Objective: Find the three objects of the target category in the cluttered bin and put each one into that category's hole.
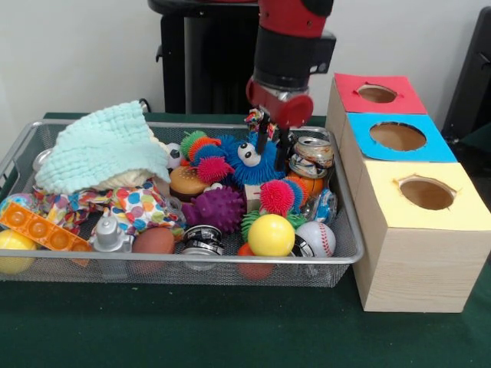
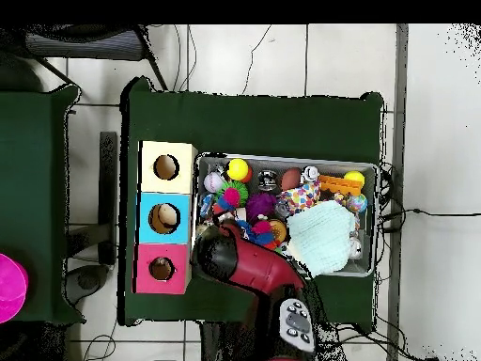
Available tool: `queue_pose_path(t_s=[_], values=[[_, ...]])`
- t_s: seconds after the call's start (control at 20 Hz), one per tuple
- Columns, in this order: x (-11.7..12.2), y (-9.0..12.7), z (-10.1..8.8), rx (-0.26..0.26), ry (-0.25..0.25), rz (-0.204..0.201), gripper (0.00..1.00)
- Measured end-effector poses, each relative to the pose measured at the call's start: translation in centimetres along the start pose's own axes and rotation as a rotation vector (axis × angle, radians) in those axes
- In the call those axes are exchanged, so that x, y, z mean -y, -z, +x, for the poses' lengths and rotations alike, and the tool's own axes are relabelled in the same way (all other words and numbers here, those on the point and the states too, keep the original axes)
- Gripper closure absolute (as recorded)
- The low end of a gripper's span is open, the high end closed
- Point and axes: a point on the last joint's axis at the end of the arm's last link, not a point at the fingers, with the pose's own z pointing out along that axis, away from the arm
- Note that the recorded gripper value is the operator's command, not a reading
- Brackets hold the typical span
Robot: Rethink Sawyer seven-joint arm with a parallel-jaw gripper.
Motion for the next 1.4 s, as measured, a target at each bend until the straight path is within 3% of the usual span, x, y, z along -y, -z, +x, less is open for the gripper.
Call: queue_pose_path(t_s=[0.25, 0.5, 1.0, 1.05, 1.4], values=[[1.2, -3.2, 2.4, -0.040, 0.038, 0.036, 0.00], [0.0, -4.3, 3.8, -0.028, 0.098, 0.042, 0.00], [-0.4, -5.0, 2.7, -0.021, 0.153, 0.091, 0.00], [-0.4, -5.4, 2.4, -0.013, 0.163, 0.094, 1.00], [0.5, -6.7, 2.8, -0.001, 0.207, 0.122, 1.00]])
